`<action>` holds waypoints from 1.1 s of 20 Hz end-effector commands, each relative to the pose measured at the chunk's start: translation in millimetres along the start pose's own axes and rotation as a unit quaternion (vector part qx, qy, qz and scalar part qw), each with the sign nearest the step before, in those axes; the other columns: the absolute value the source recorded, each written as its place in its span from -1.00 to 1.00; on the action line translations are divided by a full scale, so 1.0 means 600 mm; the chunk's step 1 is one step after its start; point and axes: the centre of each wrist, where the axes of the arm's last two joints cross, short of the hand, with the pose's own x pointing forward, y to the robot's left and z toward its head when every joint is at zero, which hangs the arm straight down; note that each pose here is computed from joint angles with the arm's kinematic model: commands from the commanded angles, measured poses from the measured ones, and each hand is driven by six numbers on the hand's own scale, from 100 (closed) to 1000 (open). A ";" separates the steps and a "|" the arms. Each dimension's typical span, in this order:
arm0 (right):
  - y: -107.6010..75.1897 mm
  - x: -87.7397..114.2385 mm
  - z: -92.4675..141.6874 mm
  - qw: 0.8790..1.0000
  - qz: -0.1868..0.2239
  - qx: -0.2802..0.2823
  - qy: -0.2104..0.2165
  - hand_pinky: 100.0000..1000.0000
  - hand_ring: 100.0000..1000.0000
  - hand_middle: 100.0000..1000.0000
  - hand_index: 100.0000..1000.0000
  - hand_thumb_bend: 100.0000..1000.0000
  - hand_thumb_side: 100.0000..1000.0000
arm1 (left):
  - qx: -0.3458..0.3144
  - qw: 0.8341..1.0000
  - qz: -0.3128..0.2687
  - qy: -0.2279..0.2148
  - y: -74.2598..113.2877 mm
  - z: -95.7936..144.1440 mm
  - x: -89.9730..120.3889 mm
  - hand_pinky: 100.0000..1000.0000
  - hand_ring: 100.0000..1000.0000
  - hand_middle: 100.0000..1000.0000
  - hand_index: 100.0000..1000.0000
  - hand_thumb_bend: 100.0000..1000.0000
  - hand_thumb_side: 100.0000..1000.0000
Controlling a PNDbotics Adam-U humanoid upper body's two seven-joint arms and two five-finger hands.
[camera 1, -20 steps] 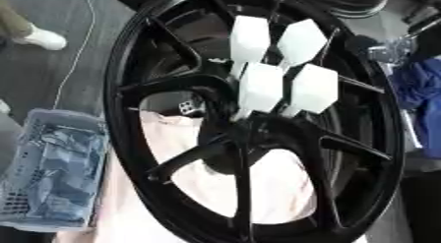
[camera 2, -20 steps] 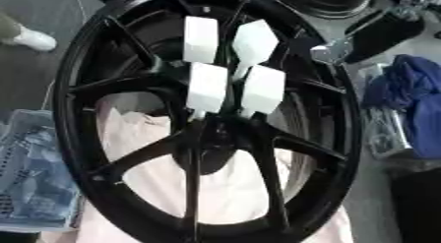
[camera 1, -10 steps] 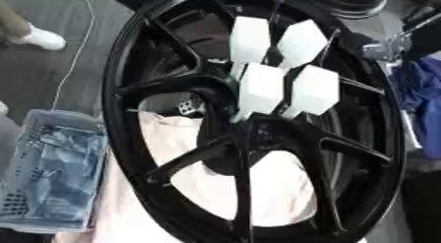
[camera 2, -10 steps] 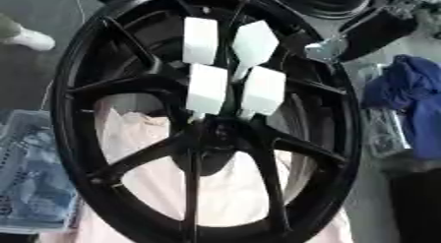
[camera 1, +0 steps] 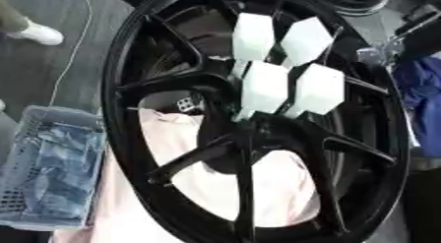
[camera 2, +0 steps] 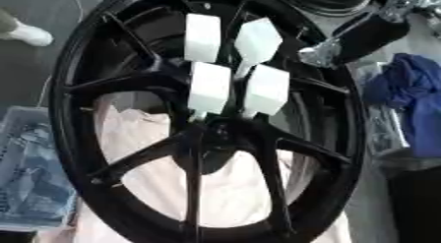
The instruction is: Pull the pin out of the wheel hub.
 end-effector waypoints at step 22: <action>-0.002 0.005 -0.005 1.000 0.006 -0.003 0.003 0.36 0.61 0.49 0.63 -0.60 -1.00 | -0.008 1.000 -0.003 -0.012 -0.005 -0.006 0.010 0.72 0.35 0.22 0.40 -1.00 0.46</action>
